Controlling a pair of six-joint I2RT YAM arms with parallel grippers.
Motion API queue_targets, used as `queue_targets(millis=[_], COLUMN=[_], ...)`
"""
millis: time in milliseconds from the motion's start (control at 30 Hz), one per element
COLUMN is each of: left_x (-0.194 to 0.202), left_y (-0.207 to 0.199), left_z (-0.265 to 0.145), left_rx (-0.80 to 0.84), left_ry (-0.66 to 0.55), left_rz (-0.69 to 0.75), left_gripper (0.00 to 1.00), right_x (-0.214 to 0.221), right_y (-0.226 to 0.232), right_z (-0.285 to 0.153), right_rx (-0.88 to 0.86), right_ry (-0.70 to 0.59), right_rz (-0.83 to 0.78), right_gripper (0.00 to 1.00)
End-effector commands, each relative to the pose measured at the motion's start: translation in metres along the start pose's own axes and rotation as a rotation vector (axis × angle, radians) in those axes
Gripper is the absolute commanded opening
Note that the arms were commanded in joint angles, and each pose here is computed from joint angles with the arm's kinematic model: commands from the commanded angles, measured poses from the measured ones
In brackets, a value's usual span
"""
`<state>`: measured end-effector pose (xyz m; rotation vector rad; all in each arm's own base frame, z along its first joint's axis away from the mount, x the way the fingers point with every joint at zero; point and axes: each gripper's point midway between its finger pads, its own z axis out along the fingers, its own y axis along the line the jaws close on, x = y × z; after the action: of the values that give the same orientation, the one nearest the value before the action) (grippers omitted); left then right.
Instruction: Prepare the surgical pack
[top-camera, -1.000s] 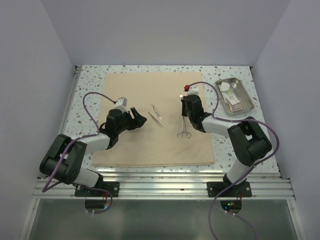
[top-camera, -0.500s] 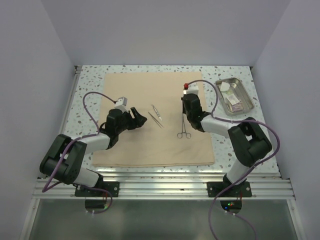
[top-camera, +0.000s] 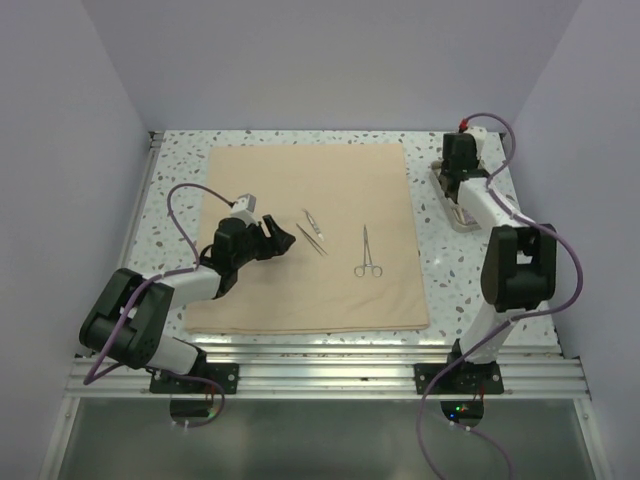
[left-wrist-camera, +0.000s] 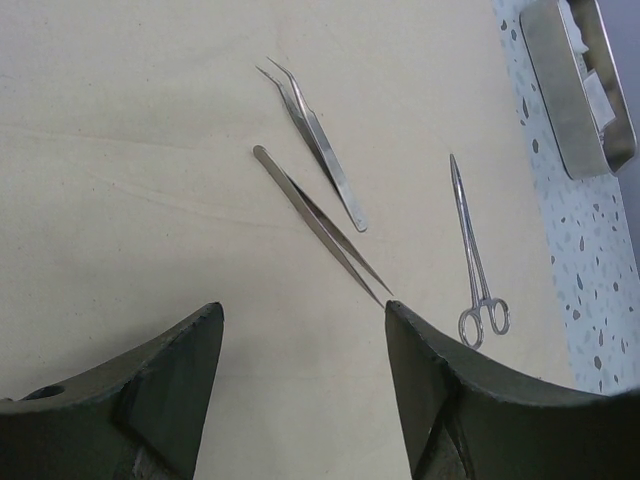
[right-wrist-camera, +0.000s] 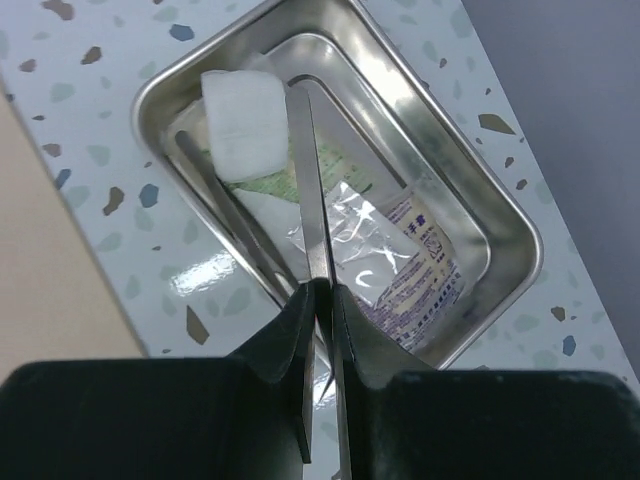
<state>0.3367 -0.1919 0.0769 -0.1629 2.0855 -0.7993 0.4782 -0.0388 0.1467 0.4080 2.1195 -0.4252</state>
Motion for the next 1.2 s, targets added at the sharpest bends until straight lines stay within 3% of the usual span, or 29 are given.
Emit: queue_targets(millis=[0, 233, 533, 633, 667, 700, 767, 933, 1033, 1100, 1167], left_x=[-0.016, -0.017, -0.019, -0.017, -0.017, -0.017, -0.017, -0.017, -0.015, -0.014, -0.015], left_y=[-0.017, -0.02, -0.019, -0.017, -0.018, -0.018, -0.018, -0.018, -0.019, -0.02, -0.02], left_z=[-0.001, -0.001, -0.003, -0.002, -0.002, -0.002, -0.002, -0.002, -0.001, -0.001, -0.001], left_rx=[0.055, 0.065, 0.057, 0.051, 0.053, 0.054, 0.057, 0.06, 0.07, 0.072, 0.071], left_ry=[-0.037, -0.038, -0.043, -0.039, -0.037, -0.036, -0.038, -0.042, -0.032, -0.032, -0.037], left_rz=[0.038, 0.037, 0.044, 0.043, 0.044, 0.046, 0.048, 0.05, 0.044, 0.047, 0.05], left_gripper=[0.7, 0.7, 0.7, 0.7, 0.7, 0.7, 0.7, 0.7, 0.7, 0.7, 0.7], right_x=[0.02, 0.013, 0.0, -0.005, -0.006, -0.009, -0.016, -0.028, -0.035, -0.024, -0.008], right_y=[-0.016, -0.018, -0.021, -0.019, -0.018, -0.02, -0.029, -0.028, 0.006, 0.048, 0.083], right_z=[0.012, 0.041, 0.057, 0.06, 0.059, 0.058, 0.05, 0.02, -0.019, -0.051, -0.079], right_rx=[0.061, 0.005, 0.008, 0.004, 0.002, 0.014, 0.051, 0.033, -0.089, -0.262, -0.375], right_ry=[0.135, 0.15, 0.053, 0.05, 0.051, 0.044, 0.011, -0.03, -0.057, -0.031, 0.003], right_rz=[-0.086, -0.193, -0.297, -0.293, -0.295, -0.276, -0.248, -0.211, -0.139, -0.105, -0.093], right_gripper=[0.0, 0.0, 0.03, 0.2, 0.32, 0.35, 0.41, 0.43, 0.5, 0.57, 0.57])
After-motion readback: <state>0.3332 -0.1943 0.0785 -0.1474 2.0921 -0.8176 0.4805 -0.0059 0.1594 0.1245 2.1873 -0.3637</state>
